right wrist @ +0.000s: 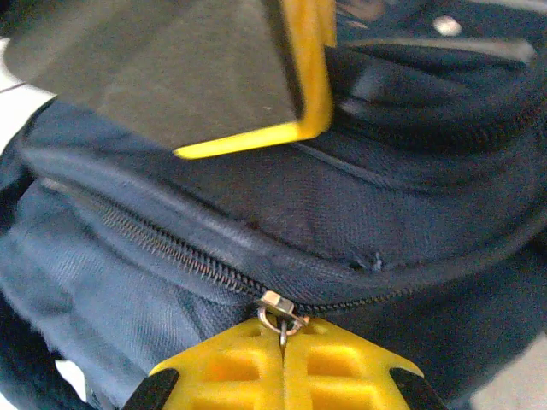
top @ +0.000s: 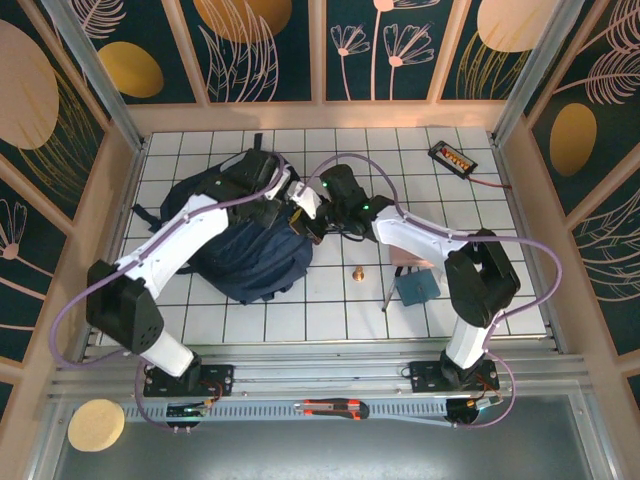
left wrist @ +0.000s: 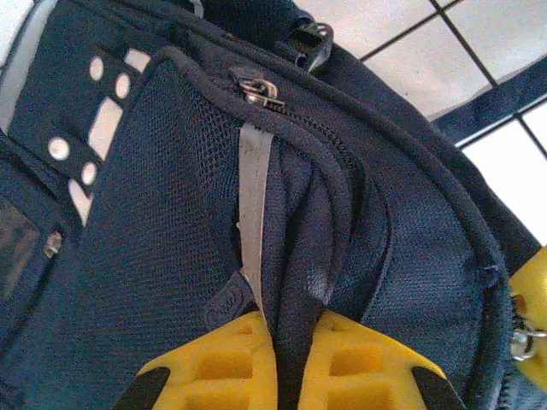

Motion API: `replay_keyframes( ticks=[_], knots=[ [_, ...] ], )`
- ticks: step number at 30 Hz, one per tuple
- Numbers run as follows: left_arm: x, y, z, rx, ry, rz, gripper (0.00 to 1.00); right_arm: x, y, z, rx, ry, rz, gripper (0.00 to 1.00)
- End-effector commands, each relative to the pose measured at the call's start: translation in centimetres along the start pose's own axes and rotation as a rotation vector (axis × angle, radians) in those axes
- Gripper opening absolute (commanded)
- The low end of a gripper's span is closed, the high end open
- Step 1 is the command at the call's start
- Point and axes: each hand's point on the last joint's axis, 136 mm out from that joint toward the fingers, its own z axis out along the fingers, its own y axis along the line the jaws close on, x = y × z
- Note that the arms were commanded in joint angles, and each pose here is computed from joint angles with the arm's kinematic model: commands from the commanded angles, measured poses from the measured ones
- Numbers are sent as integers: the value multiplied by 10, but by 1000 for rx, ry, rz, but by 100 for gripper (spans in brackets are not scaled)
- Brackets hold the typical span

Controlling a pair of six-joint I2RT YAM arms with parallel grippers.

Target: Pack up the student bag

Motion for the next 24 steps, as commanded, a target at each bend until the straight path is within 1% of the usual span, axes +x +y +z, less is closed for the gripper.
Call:
replay_keyframes(
  ticks=[1, 3, 5, 8, 10, 11, 12, 14, 15, 16, 18, 19, 20, 21, 23, 24],
  knots=[
    [-65, 20, -15, -63, -167, -285, 0, -26, 15, -15, 37, -70, 259, 0],
    [-77, 11, -4, -25, -149, -339, 0, -40, 14, -20, 29, -149, 372, 0],
    [-96, 5, 2, 0, -168, -394, 0, -48, 14, -21, 15, -197, 472, 0],
    [-128, 8, 10, -23, -198, -432, 0, -52, 21, -24, -32, -228, 586, 0],
    [-148, 9, 16, -38, -203, -423, 0, -49, 23, -26, -23, -202, 619, 0],
    [-156, 9, 20, -43, -193, -399, 0, -47, 24, -29, -20, -188, 604, 0],
    [-166, 7, 20, -50, -201, -373, 0, -45, 24, -31, -5, -168, 573, 0],
    [-175, 4, 27, -68, -182, -334, 0, -34, 15, -37, 94, -96, 488, 0],
    [-182, 1, 24, -47, -191, -319, 0, -26, 11, -41, 148, -46, 422, 0],
    [-183, 1, 21, -34, -198, -321, 0, -13, 2, -46, 239, 17, 349, 0],
    [-170, -7, 29, -20, -142, -302, 0, 7, -16, -60, 399, 90, 187, 0],
    [-166, -11, 31, -14, -126, -300, 0, 12, -23, -69, 453, 99, 124, 0],
    [-165, -14, 31, -8, -124, -302, 0, 12, -26, -76, 481, 86, 78, 0],
    [-168, -17, 30, 5, -132, -308, 0, 7, -23, -84, 488, 44, 27, 0],
    [-176, -19, 26, 23, -154, -334, 0, -1, -7, -90, 446, -60, -69, 0],
    [-179, -20, 24, 33, -171, -354, 0, -3, 2, -89, 436, -92, -124, 0]
  ],
)
